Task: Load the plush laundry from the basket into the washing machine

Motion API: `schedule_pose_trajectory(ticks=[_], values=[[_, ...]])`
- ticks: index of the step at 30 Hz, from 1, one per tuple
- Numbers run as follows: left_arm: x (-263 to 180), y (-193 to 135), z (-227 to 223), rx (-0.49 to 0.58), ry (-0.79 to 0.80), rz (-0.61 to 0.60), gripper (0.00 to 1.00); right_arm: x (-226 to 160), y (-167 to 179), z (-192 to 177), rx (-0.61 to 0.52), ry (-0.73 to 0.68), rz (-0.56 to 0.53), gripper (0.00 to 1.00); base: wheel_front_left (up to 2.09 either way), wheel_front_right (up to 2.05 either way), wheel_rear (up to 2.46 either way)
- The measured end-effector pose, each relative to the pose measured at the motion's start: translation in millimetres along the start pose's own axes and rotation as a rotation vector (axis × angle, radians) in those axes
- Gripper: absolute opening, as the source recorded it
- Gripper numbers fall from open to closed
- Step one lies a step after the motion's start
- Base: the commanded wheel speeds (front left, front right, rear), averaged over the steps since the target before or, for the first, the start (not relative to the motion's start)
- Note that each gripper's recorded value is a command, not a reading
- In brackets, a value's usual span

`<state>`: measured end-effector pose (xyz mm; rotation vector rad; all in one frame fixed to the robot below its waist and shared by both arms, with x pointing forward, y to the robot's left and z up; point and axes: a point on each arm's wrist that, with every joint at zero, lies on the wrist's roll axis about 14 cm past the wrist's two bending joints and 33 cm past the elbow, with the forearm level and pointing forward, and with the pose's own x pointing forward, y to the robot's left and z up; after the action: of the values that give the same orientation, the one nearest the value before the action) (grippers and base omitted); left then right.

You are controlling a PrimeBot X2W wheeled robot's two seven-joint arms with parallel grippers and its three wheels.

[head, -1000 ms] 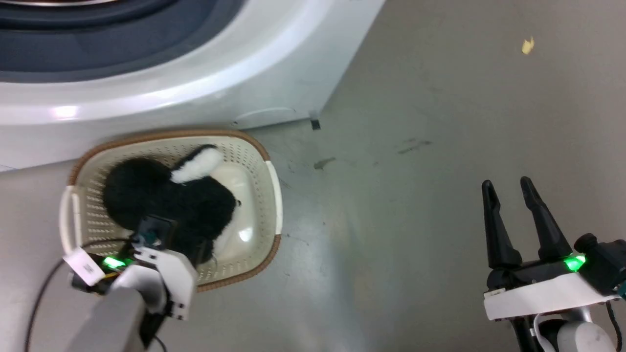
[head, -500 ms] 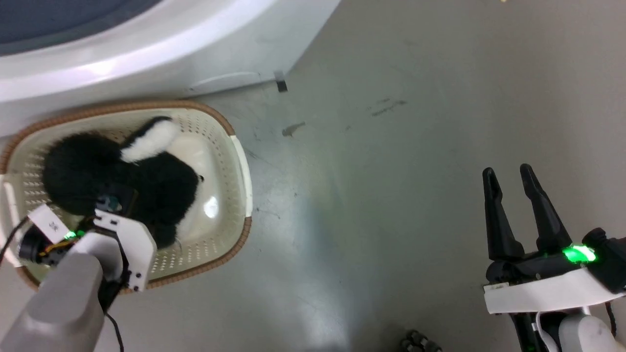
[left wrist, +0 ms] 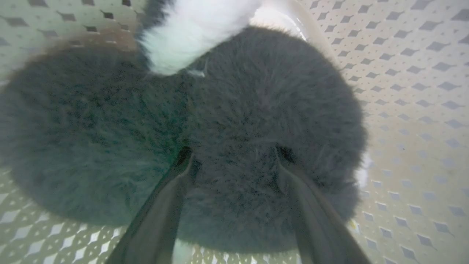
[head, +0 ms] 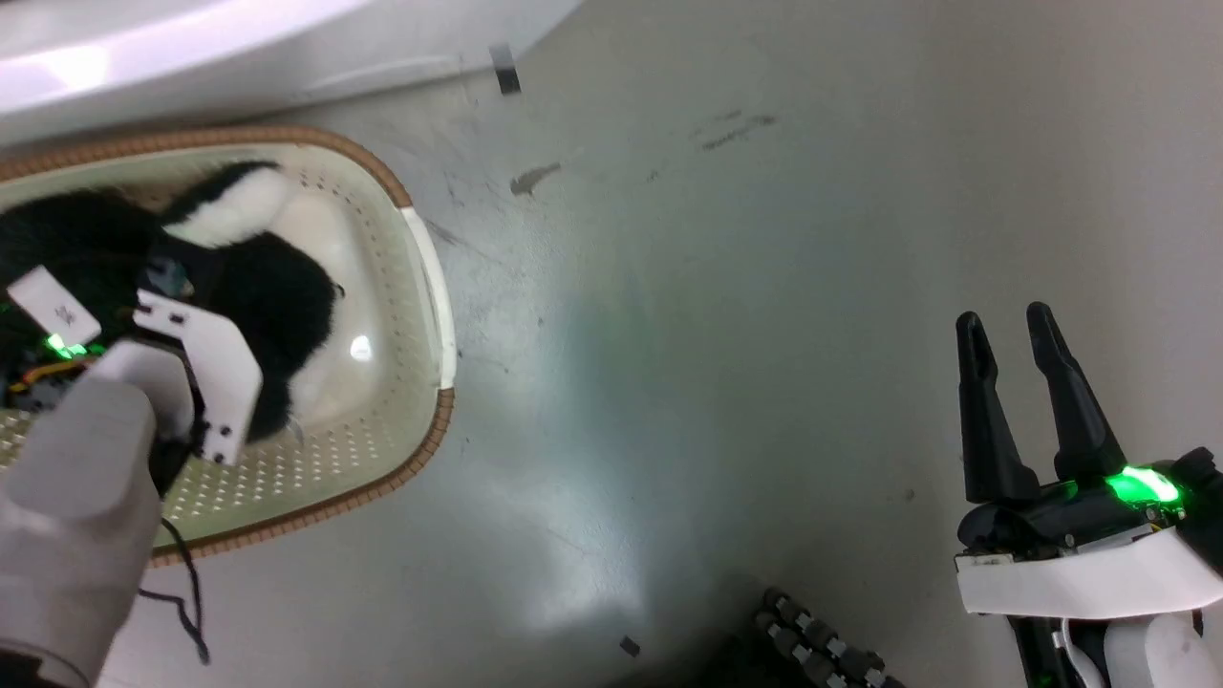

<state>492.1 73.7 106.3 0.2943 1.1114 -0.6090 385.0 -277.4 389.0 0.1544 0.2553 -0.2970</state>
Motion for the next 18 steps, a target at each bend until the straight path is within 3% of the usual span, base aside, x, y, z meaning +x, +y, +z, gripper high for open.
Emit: schedule_pose_trajectory(ticks=[8, 9, 10, 18], values=[[31, 6, -17, 0.002, 0.097, -0.006, 1.0, 4, -9, -17, 0.002, 0.038, -0.037, 1.0, 0.0, 0.0, 0.0], [38, 5, -19, -0.008, 0.105, -0.022, 0.82, 4, -12, -19, 0.001, 0.044, -0.046, 1.0, 0.0, 0.0, 0.0], [38, 5, -19, -0.008, 0.105, -0.022, 0.0, 4, -12, -19, 0.001, 0.044, -0.046, 1.0, 0.0, 0.0, 0.0], [30, 11, -16, -0.05, 0.064, -0.002, 0.0, 1, -11, 4, 0.024, -0.023, -0.042, 1.0, 0.0, 0.0, 0.0]])
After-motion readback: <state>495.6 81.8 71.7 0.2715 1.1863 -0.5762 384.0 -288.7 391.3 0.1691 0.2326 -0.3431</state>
